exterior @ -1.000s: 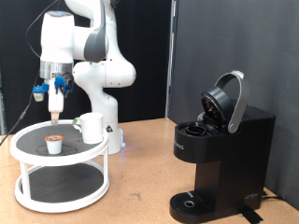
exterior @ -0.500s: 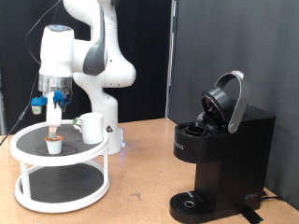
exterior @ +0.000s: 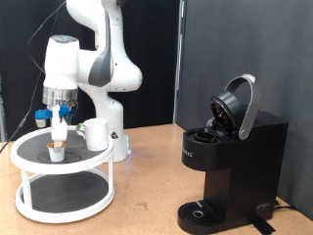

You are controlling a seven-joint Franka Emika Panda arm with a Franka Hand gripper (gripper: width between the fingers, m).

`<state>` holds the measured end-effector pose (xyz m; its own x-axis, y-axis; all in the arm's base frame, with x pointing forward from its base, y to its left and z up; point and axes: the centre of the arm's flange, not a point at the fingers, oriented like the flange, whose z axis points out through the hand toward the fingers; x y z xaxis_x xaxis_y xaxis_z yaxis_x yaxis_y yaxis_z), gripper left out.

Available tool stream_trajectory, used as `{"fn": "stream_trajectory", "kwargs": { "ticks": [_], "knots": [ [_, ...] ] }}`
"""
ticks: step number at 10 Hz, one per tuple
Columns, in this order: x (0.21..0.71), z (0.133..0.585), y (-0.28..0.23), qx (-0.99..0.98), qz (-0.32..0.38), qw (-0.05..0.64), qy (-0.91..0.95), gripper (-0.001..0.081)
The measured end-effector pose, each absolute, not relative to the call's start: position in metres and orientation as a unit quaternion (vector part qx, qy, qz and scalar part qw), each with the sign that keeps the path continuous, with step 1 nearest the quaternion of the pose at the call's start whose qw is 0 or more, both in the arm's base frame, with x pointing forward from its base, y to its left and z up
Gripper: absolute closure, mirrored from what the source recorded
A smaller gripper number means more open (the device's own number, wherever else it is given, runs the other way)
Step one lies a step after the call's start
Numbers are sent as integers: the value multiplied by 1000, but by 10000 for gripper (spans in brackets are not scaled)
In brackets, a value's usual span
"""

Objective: Make a cup of coffee with the keurig machine

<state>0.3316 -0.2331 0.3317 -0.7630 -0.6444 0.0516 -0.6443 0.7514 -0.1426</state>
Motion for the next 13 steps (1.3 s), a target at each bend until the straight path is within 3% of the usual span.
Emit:
{"fn": "stream_trajectory", "kwargs": {
  "ticks": [4,5,6,7,8,13],
  "knots": [
    [328,326,-231,-351,-77,-6,933,72],
    [327,326,-231,-351,-78,-7,933,154],
    [327,325,-231,-351,-77,-7,933,154],
    [327,325,-231,-351,-77,-7,933,333],
    [327,325,-231,-351,-77,-7,933,438],
    [327,346,-236,-343,-44,-14,938,438]
  ]
}}
